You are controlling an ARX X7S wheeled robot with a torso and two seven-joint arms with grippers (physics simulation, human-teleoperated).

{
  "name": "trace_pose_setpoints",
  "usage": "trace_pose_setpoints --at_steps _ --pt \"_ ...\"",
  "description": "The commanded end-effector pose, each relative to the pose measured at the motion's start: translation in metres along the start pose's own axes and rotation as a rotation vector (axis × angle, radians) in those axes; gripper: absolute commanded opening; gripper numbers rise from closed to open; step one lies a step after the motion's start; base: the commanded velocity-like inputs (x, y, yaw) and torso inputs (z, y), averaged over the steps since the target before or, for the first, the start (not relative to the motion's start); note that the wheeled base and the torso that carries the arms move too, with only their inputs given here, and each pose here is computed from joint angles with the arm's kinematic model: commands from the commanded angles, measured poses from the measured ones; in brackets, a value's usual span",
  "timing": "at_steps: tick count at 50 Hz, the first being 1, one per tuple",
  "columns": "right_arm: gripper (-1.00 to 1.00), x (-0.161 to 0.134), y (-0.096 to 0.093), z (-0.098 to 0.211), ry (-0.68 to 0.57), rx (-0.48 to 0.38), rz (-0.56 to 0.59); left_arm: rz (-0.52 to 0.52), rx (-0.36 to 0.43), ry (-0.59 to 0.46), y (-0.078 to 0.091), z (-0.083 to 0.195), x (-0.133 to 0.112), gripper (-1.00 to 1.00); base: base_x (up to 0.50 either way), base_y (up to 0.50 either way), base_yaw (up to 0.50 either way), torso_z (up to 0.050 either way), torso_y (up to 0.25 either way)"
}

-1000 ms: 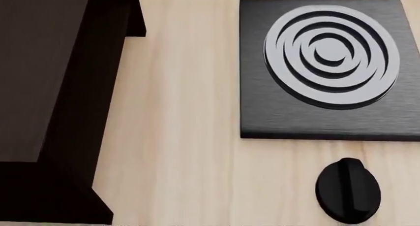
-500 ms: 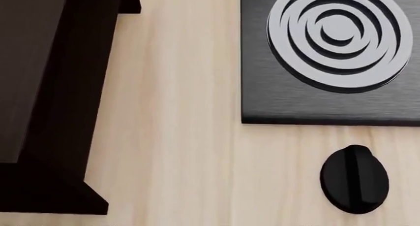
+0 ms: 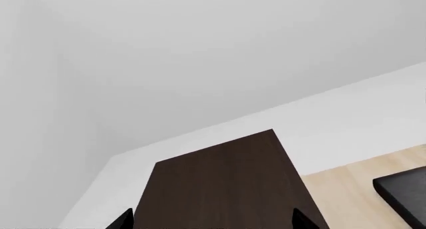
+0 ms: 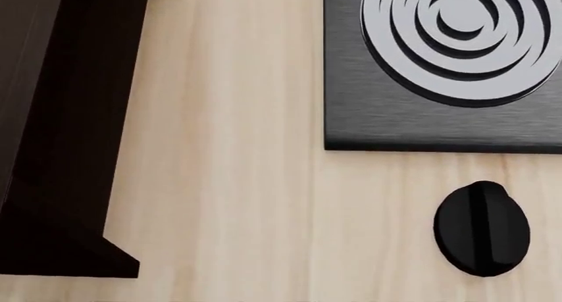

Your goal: Put the frying pan under the cabinet shelf.

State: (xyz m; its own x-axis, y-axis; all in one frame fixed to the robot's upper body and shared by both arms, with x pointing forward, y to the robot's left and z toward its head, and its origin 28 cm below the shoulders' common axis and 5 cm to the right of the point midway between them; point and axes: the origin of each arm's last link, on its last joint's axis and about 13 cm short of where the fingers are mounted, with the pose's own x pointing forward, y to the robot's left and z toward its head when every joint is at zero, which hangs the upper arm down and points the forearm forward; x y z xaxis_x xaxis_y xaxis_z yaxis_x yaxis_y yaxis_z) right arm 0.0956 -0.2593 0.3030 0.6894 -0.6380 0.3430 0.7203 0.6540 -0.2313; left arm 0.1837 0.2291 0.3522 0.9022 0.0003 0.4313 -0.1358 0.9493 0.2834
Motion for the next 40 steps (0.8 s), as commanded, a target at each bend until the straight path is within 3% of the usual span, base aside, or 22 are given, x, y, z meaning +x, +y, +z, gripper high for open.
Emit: trace_pose_setpoints --at_steps 1,23,40 --pt "1.0 0.005 0.003 -0.01 0.038 0.007 0.003 -0.001 -0.008 0.001 0.0 -0.001 -0.001 1.0 0.0 0.0 0.0 0.0 0.0" --pt "1.0 0.0 -0.007 -0.045 0.144 0.028 -0.021 -0.007 -0.003 0.004 -0.003 -0.002 0.0 1.0 0.0 0.0 0.0 0.0 0.0" --pt "1.0 0.007 -0.003 -0.066 0.204 0.039 -0.021 -0.01 -0.001 0.001 -0.004 -0.002 -0.001 1.0 0.0 0.0 0.0 0.0 0.0"
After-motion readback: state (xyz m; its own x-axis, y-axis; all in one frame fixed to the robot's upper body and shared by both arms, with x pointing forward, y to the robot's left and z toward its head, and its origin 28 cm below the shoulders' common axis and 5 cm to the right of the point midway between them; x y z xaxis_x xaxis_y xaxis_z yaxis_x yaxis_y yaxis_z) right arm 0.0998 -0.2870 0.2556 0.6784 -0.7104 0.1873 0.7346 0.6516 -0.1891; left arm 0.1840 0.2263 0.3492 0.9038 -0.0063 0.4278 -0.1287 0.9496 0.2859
